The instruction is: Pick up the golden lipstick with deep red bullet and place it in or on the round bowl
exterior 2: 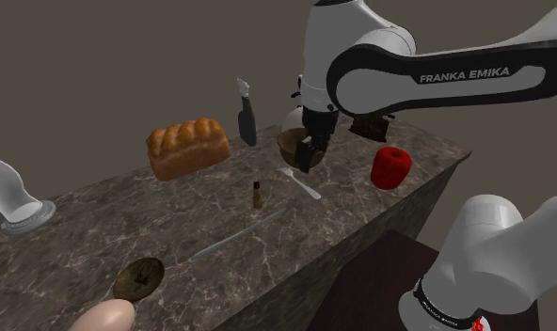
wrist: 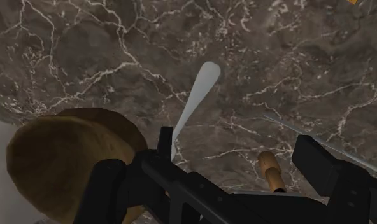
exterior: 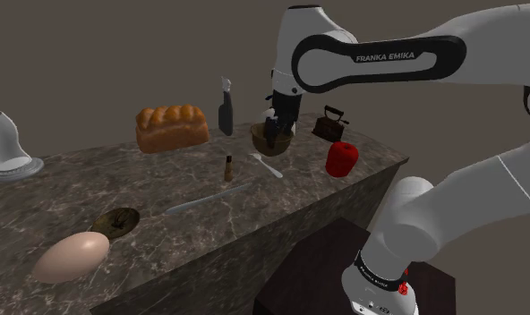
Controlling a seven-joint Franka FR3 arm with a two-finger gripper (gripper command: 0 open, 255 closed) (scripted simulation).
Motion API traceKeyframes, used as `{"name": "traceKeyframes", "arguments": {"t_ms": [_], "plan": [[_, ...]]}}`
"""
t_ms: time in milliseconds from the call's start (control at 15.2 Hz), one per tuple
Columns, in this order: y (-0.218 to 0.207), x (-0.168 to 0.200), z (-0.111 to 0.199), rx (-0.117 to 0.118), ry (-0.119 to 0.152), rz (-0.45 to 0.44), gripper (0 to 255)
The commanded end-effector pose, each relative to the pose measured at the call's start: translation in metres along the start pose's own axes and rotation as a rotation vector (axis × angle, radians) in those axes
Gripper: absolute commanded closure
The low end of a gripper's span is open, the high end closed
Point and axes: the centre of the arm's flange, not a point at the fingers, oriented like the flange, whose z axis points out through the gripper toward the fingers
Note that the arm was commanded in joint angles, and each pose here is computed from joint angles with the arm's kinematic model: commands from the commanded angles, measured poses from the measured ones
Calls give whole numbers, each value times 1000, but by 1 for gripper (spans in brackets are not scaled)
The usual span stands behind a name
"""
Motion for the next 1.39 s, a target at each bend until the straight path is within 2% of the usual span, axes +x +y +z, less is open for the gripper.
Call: {"name": "traceKeyframes", "arguments": {"t_ms": [0, 594, 1122, 1320], "plan": [[-11, 18, 8, 18, 30, -42, 0], [-71, 91, 31, 97, 151, -227, 0], [-77, 98, 71, 99, 154, -232, 0], [-77, 98, 71, 99, 154, -232, 0]]}}
